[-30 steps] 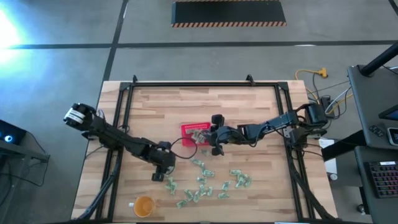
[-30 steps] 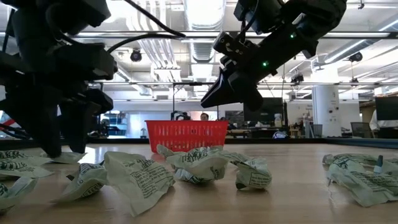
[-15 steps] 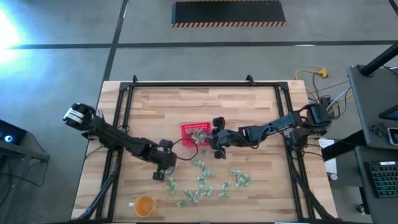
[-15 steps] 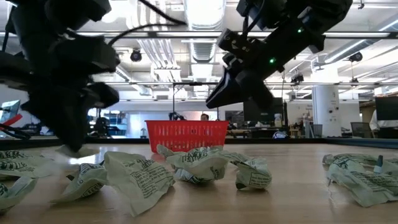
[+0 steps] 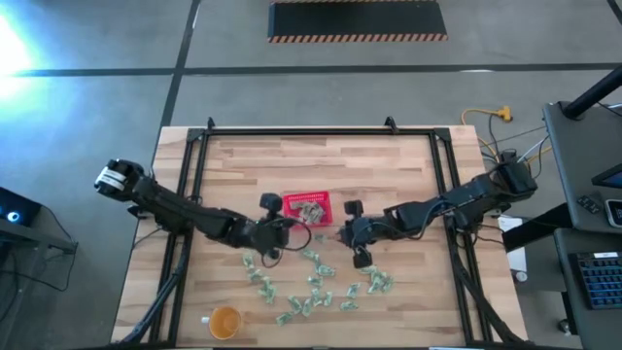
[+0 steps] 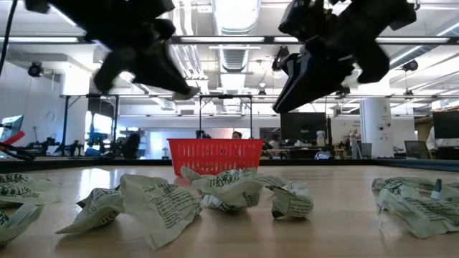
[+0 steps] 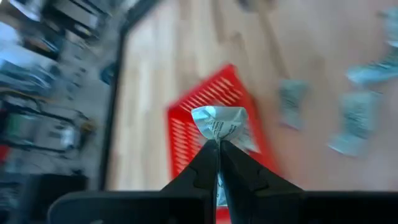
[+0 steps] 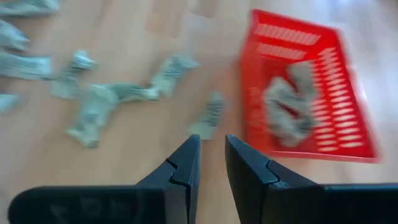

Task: Pick and place items into bin
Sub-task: Put the stevia packet into the red bin

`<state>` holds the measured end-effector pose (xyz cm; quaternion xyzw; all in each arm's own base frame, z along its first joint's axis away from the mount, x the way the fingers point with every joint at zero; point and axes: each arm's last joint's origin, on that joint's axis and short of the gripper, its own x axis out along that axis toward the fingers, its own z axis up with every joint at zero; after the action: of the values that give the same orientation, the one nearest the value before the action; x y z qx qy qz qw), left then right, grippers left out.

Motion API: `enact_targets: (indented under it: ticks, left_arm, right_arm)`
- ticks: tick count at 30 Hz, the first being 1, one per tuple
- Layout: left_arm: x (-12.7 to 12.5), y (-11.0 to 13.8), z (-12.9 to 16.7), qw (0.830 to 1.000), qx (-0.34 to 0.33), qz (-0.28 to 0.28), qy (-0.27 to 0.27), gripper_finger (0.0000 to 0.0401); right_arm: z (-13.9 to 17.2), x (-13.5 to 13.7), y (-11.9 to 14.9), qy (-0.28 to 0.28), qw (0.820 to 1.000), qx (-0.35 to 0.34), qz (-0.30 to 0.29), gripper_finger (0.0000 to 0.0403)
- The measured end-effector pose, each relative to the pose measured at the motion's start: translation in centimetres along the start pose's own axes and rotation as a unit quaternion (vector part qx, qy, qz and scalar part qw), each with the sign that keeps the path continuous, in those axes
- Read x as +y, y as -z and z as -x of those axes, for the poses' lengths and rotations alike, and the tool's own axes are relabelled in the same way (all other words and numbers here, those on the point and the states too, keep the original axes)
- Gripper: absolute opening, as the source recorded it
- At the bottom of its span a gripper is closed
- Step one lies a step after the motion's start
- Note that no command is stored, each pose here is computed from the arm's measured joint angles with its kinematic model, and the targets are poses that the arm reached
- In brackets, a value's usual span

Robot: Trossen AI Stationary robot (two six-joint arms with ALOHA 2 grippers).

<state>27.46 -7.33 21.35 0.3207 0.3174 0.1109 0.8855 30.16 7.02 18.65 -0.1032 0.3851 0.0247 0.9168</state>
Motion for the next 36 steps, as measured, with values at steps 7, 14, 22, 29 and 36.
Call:
enact_targets:
  ticks: [7,14,22,29,36]
  left_arm:
    - [2.5,1.5,-3.0,1.0,0.018,0.022,-0.002,0.0]
    - [3.1,2.6,-4.8,0.999,0.041,0.03,0.01,0.0003]
    - [2.9,2.6,-4.9,0.999,0.04,0.026,0.013,0.0097]
    - [3.0,2.5,-4.8,0.999,0.038,0.028,0.011,0.017]
    - [3.0,2.5,-4.8,0.999,0.039,0.029,0.011,0.0183]
  right_arm:
    - [0.2,1.1,0.7,-0.027,0.999,0.036,-0.022,0.0059]
    - [0.3,1.4,1.0,-0.029,0.998,0.048,-0.041,0.0063]
    - [0.5,1.7,2.1,-0.058,0.989,0.104,-0.085,0.0083]
    - [0.9,3.3,2.6,-0.139,0.965,0.15,-0.165,0.0111]
    - [1.7,5.9,2.8,-0.125,0.972,0.144,-0.135,0.012]
